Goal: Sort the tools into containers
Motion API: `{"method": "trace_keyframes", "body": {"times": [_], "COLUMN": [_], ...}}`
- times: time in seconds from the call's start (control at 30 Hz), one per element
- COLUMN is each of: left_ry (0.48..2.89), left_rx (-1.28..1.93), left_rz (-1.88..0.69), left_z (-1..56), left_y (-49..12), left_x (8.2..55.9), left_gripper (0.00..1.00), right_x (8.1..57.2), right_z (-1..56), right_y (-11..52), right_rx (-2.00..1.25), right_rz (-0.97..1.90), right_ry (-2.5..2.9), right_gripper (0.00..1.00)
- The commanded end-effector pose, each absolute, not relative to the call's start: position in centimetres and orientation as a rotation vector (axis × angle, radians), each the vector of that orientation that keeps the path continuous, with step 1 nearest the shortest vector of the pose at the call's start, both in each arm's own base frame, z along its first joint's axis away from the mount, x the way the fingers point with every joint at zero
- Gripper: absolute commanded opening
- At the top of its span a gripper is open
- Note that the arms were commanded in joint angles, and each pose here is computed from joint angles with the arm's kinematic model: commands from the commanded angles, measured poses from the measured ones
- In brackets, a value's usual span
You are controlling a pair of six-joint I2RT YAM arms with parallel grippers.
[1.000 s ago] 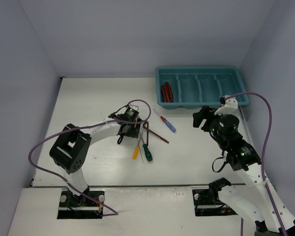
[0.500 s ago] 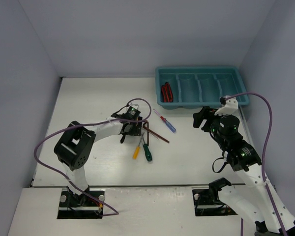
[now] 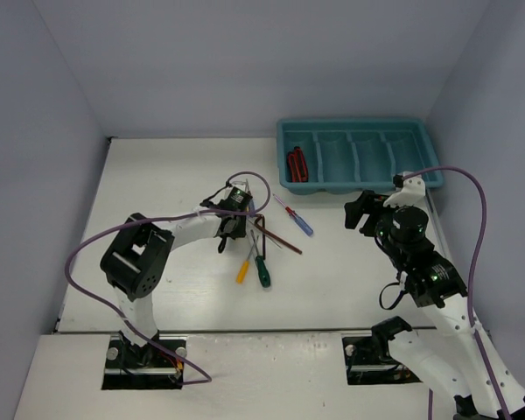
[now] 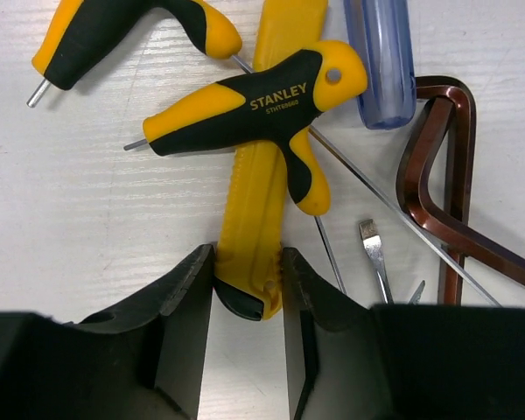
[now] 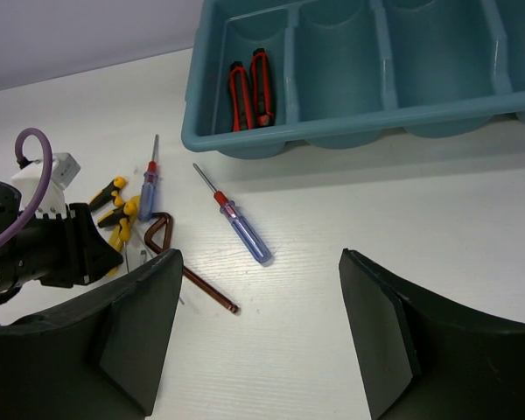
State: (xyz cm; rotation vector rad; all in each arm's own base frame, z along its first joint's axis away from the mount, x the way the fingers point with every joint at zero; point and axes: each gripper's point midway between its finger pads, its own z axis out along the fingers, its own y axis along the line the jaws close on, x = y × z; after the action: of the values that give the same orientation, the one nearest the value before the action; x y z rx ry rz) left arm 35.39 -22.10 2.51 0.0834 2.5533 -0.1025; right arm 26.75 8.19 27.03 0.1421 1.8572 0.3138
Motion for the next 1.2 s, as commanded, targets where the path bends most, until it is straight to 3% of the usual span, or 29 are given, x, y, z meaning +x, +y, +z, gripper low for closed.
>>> {"method": "trace_keyframes", "body": {"times": [0.0, 0.3, 0.67, 1.17], "left_ry": [2.581, 2.552, 2.705, 2.770], "left_rx": [0.124, 0.258, 0.318, 0.484], "left_rz": [-0.048, 0.018, -0.009, 0.218], "left_z": [3.5, 11.2, 10.5, 12.4], "left_y": [-20.8, -17.8, -15.8, -11.5], "left_x": [34.4, 31.5, 25.9, 23.5], "left_gripper": [0.00, 0.00, 0.00, 0.00], "right_x": [27.2, 27.1, 27.7, 28.5], "right_z": [28.7, 29.7, 29.5, 28.6], "right_y": [8.2, 8.3, 9.3, 9.9], "right_rx": [0.158, 0.162, 0.153, 0.158], "right_rz": [0.329, 0.349, 0.382, 0.389], "right_ry": [1.802, 1.781, 1.810, 1.848], "right_gripper": [0.69, 0.69, 0.69, 0.70]}}
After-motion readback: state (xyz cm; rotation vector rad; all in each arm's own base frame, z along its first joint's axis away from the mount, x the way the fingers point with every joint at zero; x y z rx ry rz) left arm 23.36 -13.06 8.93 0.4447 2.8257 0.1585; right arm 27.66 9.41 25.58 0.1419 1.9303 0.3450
